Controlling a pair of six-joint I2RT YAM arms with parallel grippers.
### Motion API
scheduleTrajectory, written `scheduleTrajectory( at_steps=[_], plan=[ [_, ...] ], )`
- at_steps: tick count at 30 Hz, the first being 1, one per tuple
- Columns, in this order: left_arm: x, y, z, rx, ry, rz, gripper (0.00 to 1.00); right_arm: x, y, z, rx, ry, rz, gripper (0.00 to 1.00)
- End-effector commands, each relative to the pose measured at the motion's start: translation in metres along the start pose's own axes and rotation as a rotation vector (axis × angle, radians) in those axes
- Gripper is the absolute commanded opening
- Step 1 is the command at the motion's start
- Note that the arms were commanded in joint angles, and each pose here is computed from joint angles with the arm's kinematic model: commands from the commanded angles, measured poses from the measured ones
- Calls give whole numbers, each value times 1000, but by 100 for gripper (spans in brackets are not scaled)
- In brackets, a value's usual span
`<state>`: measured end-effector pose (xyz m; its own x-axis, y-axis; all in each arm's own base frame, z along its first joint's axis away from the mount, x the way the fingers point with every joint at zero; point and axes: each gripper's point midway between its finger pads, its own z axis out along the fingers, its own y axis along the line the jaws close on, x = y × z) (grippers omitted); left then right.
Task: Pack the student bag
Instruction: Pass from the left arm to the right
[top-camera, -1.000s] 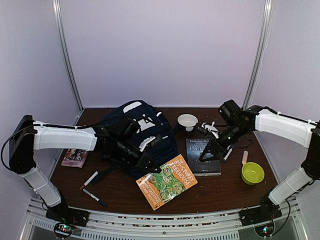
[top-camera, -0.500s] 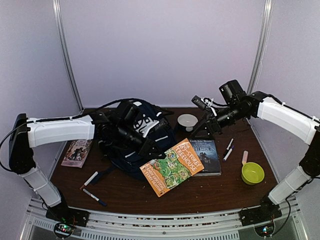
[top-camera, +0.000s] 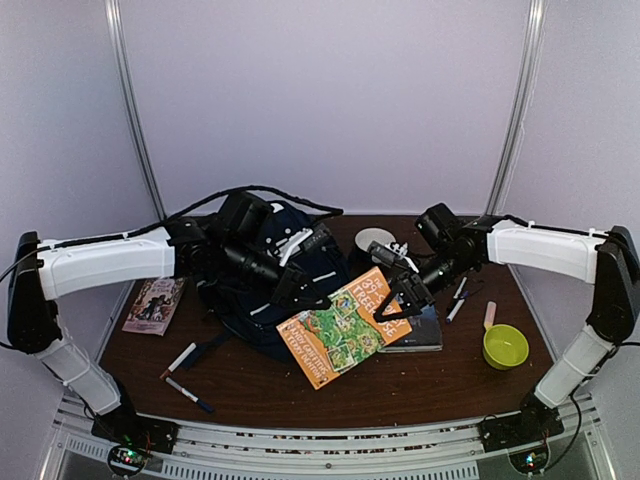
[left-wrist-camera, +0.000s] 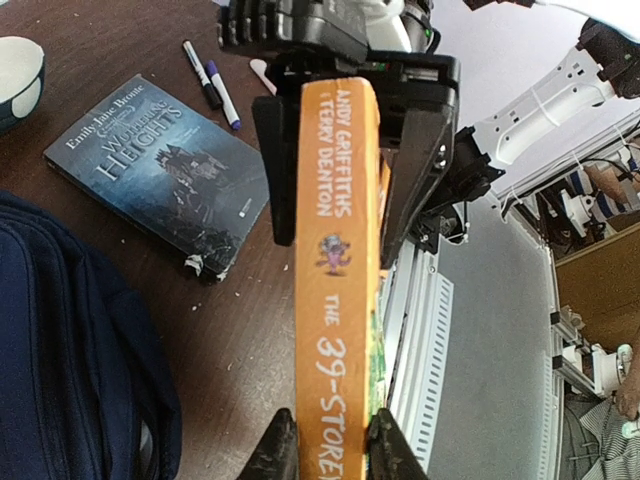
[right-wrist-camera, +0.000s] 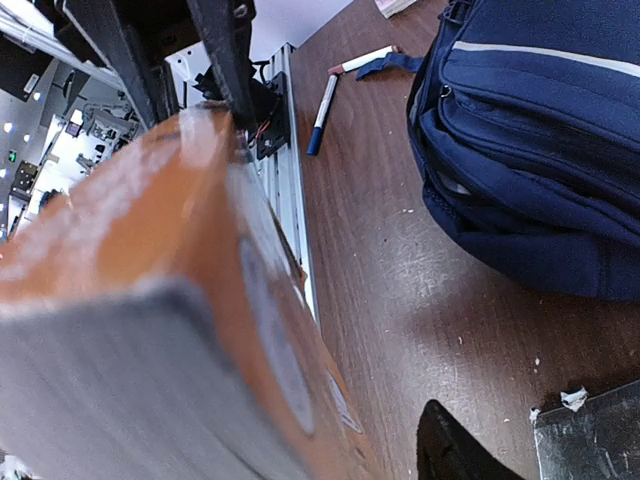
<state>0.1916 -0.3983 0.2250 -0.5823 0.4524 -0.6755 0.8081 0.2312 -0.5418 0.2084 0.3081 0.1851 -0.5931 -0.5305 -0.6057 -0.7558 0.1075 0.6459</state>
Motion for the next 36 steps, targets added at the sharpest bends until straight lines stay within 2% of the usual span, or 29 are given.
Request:
scheduleTrajectory(
  at_steps=[1,6,10,12,13,15,18,20,21,22,25,30,36],
  plan=[
    [-31,-18,-13,31,-119,93,0,0,19,0,-87,-27,-34,52],
    [-28,-12,-11,5,-120,87,0,4,31,-1,-150,-32,-47,25],
    [-22,-7,-9,-7,-105,82,0,5,29,-2,-132,-19,-48,5],
    [-11,-6,-5,8,-60,83,31,4,30,-4,-116,4,-82,1],
    [-5,-5,-3,19,-38,84,41,5,32,-5,-115,21,-94,0],
    [11,-1,3,31,10,87,51,5,36,-9,-128,63,-131,0],
    [30,7,10,29,62,88,56,6,50,-16,-180,115,-195,0],
    [40,2,15,85,90,87,60,10,56,-18,-210,135,-232,0],
    [44,-1,17,102,104,89,77,10,55,-17,-212,138,-230,0],
    [49,-4,20,115,118,96,83,9,54,-17,-212,139,-226,0],
    [59,-14,26,144,151,119,80,7,48,-14,-198,141,-214,0],
    [70,-17,29,173,176,88,61,1,38,-12,-151,145,-191,0],
    [81,-16,30,183,195,61,44,-4,34,-14,-120,151,-192,0]
  ],
)
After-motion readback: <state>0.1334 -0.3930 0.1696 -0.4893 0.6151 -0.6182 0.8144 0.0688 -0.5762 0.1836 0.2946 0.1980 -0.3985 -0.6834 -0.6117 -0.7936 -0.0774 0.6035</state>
